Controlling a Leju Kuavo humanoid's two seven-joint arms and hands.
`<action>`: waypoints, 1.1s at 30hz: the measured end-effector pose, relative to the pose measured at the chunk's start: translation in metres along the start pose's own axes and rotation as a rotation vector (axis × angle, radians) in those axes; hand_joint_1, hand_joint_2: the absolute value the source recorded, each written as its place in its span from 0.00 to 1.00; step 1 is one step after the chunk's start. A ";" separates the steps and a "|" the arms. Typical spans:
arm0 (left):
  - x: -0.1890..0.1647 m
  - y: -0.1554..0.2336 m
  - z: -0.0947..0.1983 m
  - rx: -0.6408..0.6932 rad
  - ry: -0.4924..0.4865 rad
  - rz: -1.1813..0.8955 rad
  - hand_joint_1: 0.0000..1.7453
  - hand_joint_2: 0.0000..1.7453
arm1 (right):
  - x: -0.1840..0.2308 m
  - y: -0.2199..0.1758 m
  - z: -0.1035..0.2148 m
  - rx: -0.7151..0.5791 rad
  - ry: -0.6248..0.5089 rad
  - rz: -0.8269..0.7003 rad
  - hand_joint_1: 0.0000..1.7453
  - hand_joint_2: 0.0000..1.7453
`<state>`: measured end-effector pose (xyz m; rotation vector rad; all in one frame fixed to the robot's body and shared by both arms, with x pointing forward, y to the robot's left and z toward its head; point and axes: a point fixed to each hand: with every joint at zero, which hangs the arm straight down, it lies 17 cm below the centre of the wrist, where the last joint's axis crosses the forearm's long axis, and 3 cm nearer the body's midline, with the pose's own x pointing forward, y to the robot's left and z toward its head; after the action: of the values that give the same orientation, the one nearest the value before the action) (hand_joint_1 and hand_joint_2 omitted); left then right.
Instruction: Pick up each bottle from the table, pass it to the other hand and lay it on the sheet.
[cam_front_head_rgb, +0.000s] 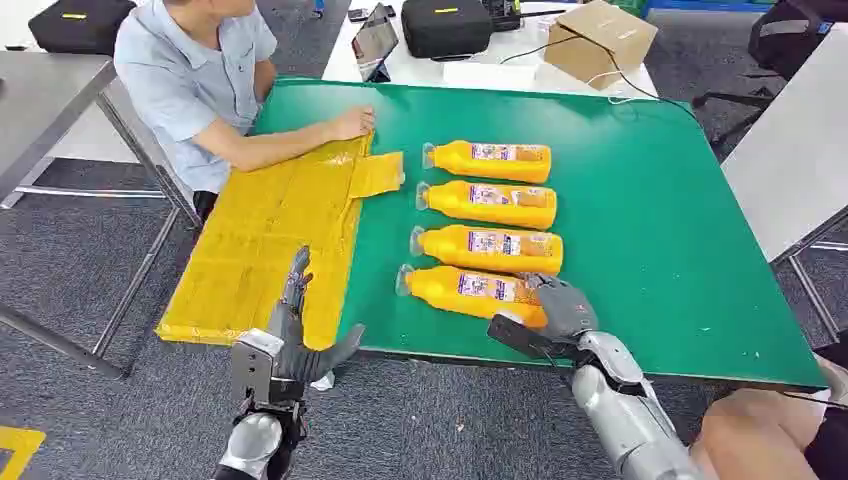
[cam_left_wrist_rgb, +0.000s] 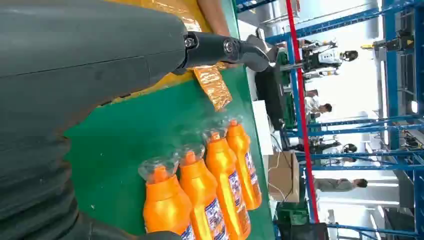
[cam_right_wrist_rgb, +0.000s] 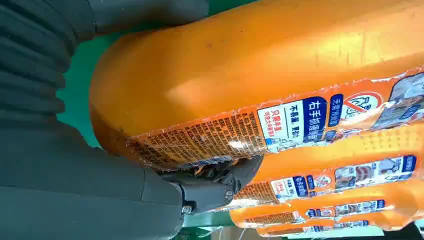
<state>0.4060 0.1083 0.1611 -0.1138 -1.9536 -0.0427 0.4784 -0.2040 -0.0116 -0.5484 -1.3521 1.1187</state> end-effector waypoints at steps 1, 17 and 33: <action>0.000 0.000 0.000 0.000 -0.001 0.000 0.00 1.00 | 0.000 0.001 0.000 0.002 -0.001 -0.002 1.00 1.00; -0.024 0.050 -0.003 0.250 0.110 0.110 0.00 1.00 | 0.064 0.000 0.043 -0.210 -0.204 -0.481 1.00 1.00; -0.012 -0.059 0.014 -0.201 0.060 0.174 0.00 1.00 | 0.186 -0.066 0.058 -0.394 -0.495 -0.803 1.00 1.00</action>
<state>0.3918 0.0498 0.1465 -0.4105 -1.8696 -0.1261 0.4159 -0.0869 0.1458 0.0432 -1.9947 0.3220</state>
